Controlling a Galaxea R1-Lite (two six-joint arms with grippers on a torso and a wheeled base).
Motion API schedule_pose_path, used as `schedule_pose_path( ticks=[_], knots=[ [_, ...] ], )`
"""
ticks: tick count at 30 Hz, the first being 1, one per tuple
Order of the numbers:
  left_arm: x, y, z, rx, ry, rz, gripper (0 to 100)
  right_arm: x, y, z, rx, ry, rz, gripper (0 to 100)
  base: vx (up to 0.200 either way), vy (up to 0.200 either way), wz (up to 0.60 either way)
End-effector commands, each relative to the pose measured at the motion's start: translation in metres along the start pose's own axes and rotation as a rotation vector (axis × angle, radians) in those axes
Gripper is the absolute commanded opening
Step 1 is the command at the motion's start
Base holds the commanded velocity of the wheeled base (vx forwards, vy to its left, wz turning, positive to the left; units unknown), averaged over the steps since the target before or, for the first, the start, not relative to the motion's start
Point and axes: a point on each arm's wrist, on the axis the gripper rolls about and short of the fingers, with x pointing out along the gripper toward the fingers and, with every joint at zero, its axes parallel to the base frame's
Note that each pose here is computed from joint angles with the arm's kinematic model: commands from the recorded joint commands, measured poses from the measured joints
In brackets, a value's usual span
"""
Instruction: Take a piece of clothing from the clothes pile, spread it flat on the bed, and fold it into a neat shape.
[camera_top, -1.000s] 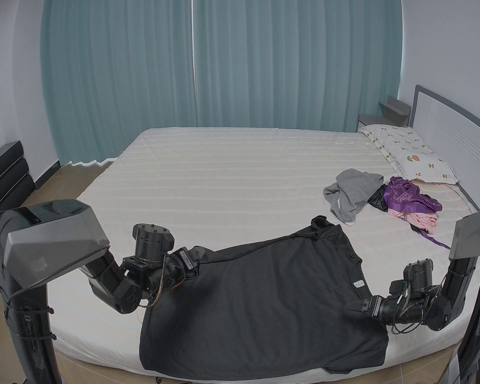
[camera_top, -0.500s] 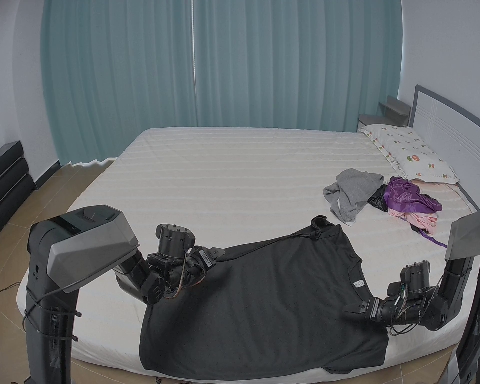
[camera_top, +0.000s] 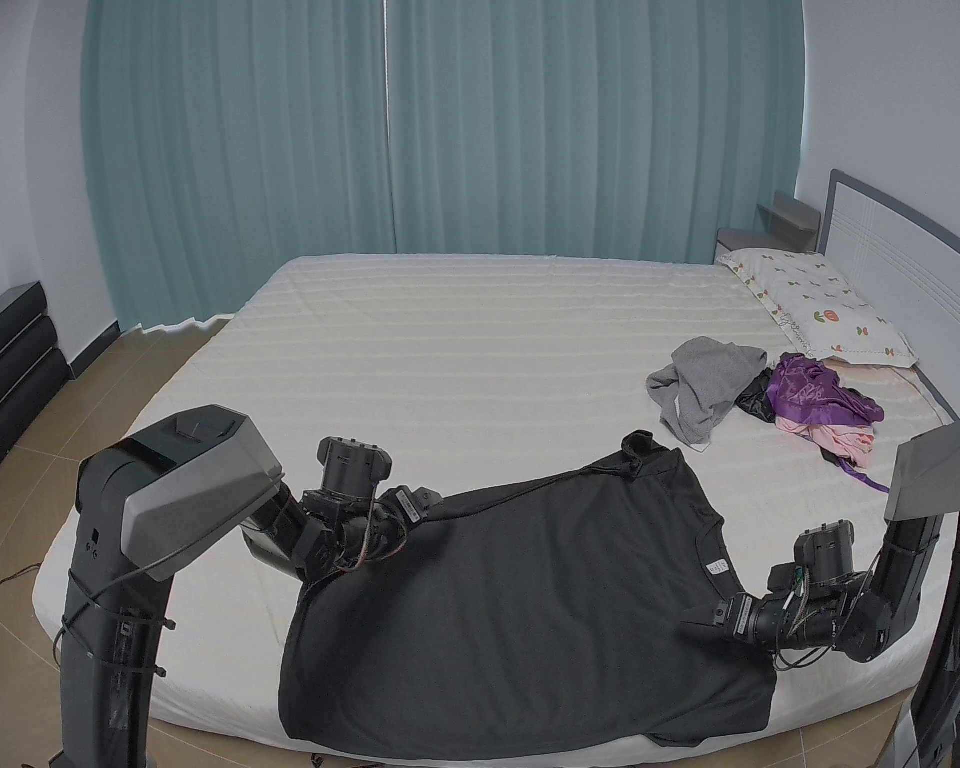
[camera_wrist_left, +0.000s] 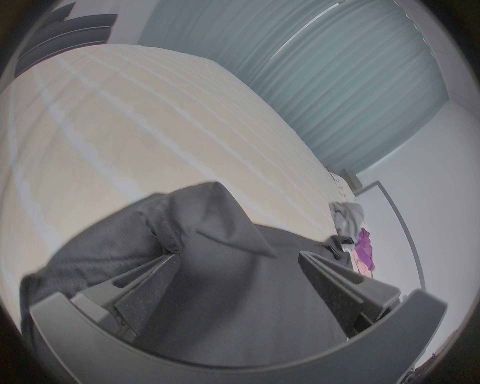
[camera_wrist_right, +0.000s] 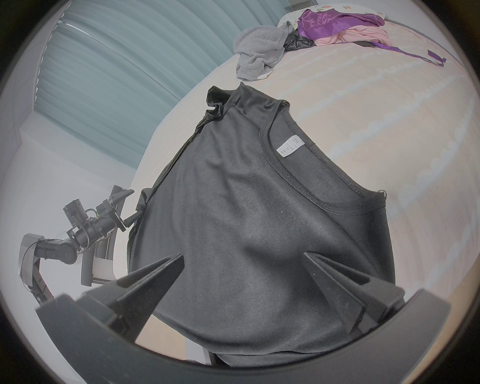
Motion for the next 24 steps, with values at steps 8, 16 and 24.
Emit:
schedule_pose_path(
  ticks=[8,16,24],
  knots=[
    [0.010,0.033,0.056,-0.071,-0.145,0.039,100,0.008,-0.001,0.002,0.000,0.002,-0.003,100,0.000,0.000,0.00],
    [0.012,0.055,0.098,-0.161,-0.281,0.032,100,0.008,-0.001,0.001,0.001,0.005,-0.004,100,0.000,0.000,0.00],
    [0.009,0.061,0.102,-0.195,-0.277,0.033,100,0.008,-0.002,0.001,0.003,0.010,-0.007,100,0.000,0.000,0.00]
  ],
)
